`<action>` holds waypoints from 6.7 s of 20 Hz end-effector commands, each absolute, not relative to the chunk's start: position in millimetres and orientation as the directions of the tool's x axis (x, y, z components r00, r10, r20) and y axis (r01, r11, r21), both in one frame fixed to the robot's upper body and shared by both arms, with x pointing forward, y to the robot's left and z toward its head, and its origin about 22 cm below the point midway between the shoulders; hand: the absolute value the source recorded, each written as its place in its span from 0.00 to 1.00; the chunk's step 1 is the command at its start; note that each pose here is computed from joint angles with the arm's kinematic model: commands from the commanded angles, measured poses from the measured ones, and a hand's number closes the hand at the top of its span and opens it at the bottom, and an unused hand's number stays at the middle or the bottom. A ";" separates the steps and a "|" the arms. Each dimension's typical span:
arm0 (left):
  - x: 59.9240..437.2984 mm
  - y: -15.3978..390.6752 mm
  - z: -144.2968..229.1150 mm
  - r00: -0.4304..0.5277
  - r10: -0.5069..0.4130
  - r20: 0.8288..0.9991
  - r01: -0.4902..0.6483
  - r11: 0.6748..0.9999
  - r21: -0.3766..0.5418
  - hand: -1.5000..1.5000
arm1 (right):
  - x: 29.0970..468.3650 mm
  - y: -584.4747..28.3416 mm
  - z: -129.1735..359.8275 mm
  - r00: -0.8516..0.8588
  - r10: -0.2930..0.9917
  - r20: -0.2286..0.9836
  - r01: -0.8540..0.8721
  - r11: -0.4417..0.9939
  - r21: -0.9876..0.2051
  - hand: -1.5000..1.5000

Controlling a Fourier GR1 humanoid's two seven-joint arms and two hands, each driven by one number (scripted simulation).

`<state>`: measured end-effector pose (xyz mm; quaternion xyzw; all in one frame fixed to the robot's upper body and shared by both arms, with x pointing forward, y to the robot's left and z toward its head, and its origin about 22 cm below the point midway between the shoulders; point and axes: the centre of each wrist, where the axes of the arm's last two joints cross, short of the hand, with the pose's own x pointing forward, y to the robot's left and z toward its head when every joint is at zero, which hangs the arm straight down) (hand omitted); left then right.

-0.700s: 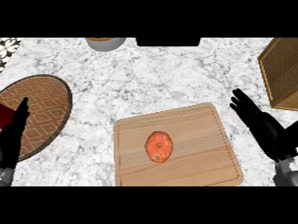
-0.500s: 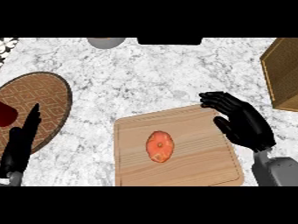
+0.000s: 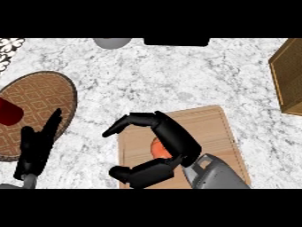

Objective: Pick the squash from the cutting board and place it in the basket

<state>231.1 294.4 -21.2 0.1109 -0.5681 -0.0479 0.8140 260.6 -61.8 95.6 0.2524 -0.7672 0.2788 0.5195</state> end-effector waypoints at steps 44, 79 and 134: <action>194.6 290.7 -54.6 0.526 -0.079 0.847 -0.062 0.989 0.131 0.50 | 247.7 -90.0 260.8 -0.478 0.821 0.312 -0.466 0.064 -0.882 0.00; 194.0 286.1 -54.3 0.520 -0.098 0.848 -0.044 0.989 0.141 0.50 | 265.0 -60.5 111.9 -0.449 0.855 0.261 -0.468 0.024 -0.884 0.00; 179.9 303.0 -47.1 0.533 -0.069 0.843 -0.101 0.984 0.144 0.50 | 283.9 -138.7 118.3 0.021 0.732 0.681 0.029 0.681 -0.732 1.00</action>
